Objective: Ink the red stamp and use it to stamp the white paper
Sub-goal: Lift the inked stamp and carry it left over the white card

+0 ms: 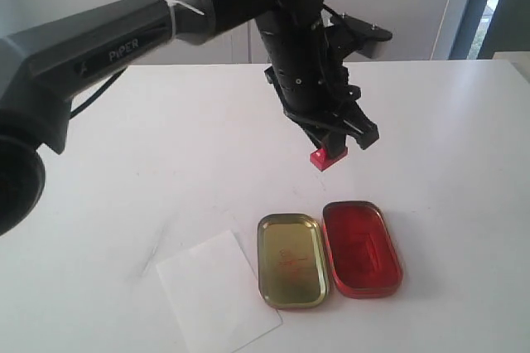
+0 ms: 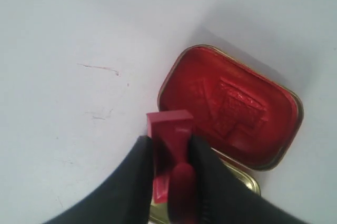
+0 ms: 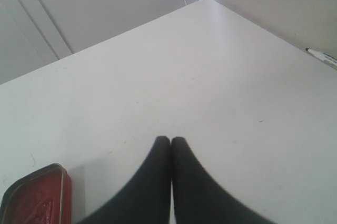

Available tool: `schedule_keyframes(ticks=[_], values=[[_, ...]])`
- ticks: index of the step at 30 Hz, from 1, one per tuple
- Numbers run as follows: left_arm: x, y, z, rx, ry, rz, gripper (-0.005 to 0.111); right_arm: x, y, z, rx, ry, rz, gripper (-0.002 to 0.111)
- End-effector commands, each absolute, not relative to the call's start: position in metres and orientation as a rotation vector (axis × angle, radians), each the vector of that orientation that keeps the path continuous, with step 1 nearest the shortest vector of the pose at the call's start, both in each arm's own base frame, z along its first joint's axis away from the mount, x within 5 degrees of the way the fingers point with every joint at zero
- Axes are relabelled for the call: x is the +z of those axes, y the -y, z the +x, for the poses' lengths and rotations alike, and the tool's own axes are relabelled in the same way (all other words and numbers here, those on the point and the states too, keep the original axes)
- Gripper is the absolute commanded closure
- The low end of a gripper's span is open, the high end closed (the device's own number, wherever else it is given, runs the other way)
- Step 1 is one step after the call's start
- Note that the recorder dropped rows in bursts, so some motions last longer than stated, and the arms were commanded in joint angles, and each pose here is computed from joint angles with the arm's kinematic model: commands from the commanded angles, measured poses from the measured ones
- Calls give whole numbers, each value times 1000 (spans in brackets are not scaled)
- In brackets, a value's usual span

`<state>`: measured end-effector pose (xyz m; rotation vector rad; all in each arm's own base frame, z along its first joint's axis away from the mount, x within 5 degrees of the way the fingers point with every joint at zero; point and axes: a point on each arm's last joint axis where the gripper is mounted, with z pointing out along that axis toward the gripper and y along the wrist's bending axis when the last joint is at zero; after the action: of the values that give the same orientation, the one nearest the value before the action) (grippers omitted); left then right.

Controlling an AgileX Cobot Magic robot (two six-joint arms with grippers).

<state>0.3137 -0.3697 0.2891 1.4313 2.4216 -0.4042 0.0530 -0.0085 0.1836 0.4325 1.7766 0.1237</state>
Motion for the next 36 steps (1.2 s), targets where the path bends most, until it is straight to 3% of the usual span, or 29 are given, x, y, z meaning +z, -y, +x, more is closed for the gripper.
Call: schedule_keyframes(ticks=[1,18,36], values=[[303,351,309,-431,-2484,1463,107,183,8,53,127,-1770,429,108],[323,303,276,-358,-2499,1558,107,183,8,53,127,-1770,429,108],[314,258,233,-336,-2530,1558,107,183,8,53,127,-1770,429,108]])
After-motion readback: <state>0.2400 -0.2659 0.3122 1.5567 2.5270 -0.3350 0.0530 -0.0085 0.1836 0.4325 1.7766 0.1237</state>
